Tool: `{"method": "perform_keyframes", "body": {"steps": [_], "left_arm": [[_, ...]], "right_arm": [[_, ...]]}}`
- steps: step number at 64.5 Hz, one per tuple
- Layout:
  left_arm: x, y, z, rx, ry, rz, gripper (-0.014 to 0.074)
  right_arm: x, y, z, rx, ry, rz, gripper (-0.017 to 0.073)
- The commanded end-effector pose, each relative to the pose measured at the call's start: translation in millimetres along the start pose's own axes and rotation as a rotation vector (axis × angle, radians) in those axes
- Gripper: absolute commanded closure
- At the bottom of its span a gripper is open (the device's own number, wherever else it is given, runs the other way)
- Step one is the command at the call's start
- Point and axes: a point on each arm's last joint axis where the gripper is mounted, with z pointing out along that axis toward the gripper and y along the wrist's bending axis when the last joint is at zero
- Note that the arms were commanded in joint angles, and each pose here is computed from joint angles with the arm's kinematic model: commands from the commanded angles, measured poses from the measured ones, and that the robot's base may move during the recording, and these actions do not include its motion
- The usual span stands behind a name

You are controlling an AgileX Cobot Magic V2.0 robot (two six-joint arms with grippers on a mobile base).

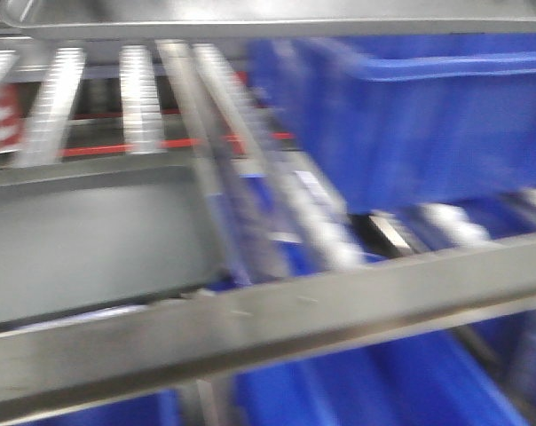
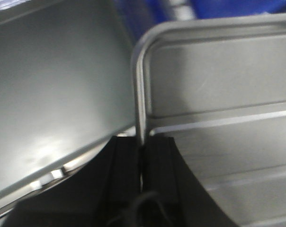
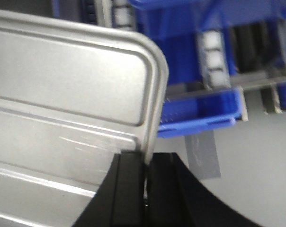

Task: Grab silver tray and place in blue box
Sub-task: 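Hold the silver tray raised while the base drives to the blue bins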

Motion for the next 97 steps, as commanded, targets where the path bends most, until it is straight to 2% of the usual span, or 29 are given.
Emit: {"method": "perform_keyframes", "body": {"steps": [1,97], "left_arm": [[-5.3,5.4,-17.4,-0.012,-0.064,0.037,0.0692],[-5.3,5.4,-17.4,-0.012,-0.064,0.037,0.0692]], "right_arm": [[-10.4,-7.5,-15.4,0.025,-0.107,-0.039,0.0503],[-10.2,-7.7,-15.4,0.027,-0.105,-0.039,0.0503]]}}
